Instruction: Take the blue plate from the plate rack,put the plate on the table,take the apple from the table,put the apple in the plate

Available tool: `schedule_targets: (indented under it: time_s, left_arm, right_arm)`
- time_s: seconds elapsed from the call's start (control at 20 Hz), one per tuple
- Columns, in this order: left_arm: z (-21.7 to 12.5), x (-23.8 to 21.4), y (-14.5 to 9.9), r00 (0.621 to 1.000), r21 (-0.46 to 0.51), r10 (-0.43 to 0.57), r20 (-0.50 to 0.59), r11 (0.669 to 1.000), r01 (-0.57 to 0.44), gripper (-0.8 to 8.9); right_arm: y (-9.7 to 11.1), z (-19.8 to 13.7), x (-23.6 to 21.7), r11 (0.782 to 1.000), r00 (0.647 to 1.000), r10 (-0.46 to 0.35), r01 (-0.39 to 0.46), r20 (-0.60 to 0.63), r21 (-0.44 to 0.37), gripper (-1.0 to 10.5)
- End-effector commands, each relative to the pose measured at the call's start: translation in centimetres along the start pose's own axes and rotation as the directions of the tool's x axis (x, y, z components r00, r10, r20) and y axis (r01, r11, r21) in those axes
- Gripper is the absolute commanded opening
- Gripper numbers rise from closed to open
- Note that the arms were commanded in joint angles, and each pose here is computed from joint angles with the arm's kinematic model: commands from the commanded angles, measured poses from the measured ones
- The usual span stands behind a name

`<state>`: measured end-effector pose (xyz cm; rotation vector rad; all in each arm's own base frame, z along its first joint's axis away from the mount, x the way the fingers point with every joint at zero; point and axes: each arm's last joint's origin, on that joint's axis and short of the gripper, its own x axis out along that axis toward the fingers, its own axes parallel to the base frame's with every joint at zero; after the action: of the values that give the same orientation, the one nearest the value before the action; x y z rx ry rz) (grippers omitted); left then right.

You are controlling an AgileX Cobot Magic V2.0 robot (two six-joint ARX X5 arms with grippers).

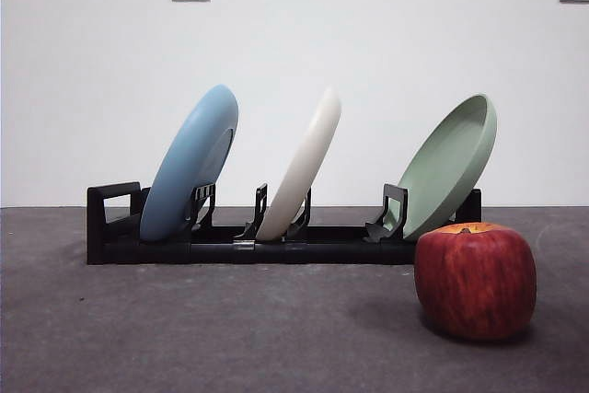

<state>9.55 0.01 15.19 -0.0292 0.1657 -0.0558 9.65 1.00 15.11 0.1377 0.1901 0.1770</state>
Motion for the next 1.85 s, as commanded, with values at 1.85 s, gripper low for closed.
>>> schedule_targets:
  time_s: [1.85]
  left_arm:
    - [14.1, 0.6, -1.0, 0.956, -0.220, -0.256, -0.144, 0.950, 0.222, -0.08]
  right_arm:
    - [2.6, 16.8, 0.1, 0.994, 0.972, 0.070, -0.050, -0.226, 0.095, -0.1]
